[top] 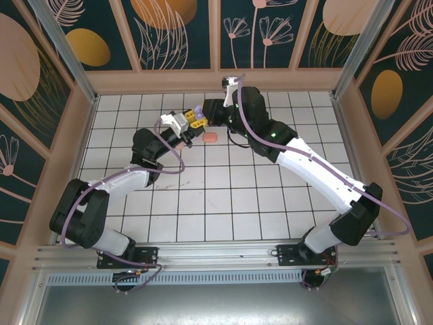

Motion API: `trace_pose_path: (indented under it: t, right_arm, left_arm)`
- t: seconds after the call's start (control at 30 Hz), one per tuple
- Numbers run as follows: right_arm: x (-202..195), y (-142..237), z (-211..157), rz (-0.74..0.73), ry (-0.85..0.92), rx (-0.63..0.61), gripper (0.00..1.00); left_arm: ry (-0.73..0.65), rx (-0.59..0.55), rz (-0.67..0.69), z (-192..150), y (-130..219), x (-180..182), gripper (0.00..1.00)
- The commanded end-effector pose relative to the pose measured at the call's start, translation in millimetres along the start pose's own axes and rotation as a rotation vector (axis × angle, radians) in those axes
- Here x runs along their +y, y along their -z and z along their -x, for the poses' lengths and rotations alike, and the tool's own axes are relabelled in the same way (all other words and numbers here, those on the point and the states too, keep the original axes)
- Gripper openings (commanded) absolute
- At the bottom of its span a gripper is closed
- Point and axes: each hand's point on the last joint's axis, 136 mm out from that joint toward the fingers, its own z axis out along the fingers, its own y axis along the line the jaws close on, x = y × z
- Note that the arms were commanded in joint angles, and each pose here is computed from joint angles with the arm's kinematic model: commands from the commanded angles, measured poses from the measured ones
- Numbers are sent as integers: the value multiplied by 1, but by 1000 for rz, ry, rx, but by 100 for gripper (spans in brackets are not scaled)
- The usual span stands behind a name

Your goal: Insert the wireless bluetooth earbuds into the charging case

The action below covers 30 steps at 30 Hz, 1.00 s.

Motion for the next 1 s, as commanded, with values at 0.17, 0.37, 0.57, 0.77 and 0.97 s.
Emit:
trace_pose_path:
  t: [0.17,0.37,0.57,0.77,0.97]
  right_arm:
    - [-4,-6,-16,-5,-5,21,14]
    - [-11,-11,-27,-21,-9,48,14]
    - [-10,-16,-26,-17,-15,43,14]
    - [-9,-20,-20,-21,-27,19,13]
    - [-9,-23,-19,-18,-57,1,13]
  left_arm:
    - [-22,-55,-11,18,-4,0,0]
    - [-22,-54,-13,18,-4,-1,0]
    - [-20,-54,-17,17,-4,-1,0]
    - [-18,-54,-21,17,-4,-3,0]
    - [-18,-57,-21,18,-4,-2,0]
